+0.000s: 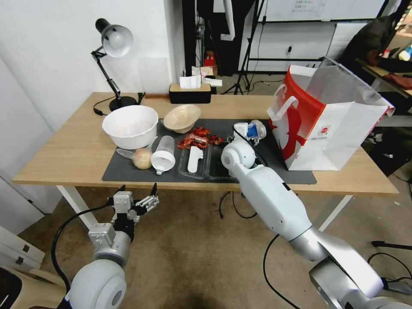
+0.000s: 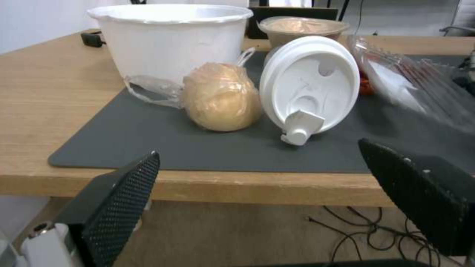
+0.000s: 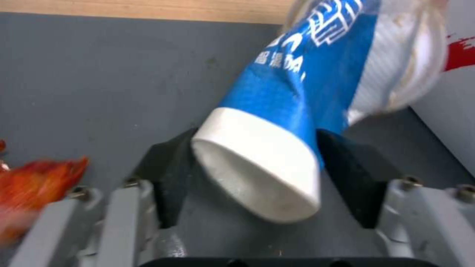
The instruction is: Pick up the trash from the table and place it into the takeout bag.
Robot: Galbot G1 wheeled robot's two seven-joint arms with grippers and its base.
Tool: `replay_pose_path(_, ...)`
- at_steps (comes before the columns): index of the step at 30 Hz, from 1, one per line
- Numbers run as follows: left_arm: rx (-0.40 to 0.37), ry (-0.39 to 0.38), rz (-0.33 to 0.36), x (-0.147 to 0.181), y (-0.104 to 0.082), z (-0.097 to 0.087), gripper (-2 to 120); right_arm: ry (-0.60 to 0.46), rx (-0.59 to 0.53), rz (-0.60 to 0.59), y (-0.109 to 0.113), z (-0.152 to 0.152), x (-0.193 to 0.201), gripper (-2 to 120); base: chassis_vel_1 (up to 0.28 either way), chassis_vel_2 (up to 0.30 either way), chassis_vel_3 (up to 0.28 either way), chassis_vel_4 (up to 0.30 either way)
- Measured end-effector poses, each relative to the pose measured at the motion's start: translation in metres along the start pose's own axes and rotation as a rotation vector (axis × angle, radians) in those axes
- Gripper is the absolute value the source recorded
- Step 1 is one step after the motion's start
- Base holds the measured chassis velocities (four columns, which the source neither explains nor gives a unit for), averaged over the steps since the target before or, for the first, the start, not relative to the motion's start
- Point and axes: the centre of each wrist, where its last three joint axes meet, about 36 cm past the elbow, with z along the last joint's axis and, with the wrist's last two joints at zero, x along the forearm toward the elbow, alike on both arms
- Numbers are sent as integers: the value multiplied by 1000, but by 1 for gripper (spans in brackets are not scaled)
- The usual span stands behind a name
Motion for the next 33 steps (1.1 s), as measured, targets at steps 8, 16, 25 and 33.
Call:
replay_pose_path(8,-2,-2,0,1,0,0,100,-2,-20,-6,0,-1,1,38,0,0,0,0)
replay_pose_path(16,-2,-4,-1,1,0,-1,100,-27,-36,-16,-1,2,4,36,0,0,0,0)
replay_pose_path(25,-2,-9,-1,1,0,-2,100,-165,-19,2,-16,6,13,36,0,0,0,0)
replay_pose_path(33,-3,-16,-5,2,0,-4,100,-292,-5,-29,-35,-4,32,36,0,0,0,0)
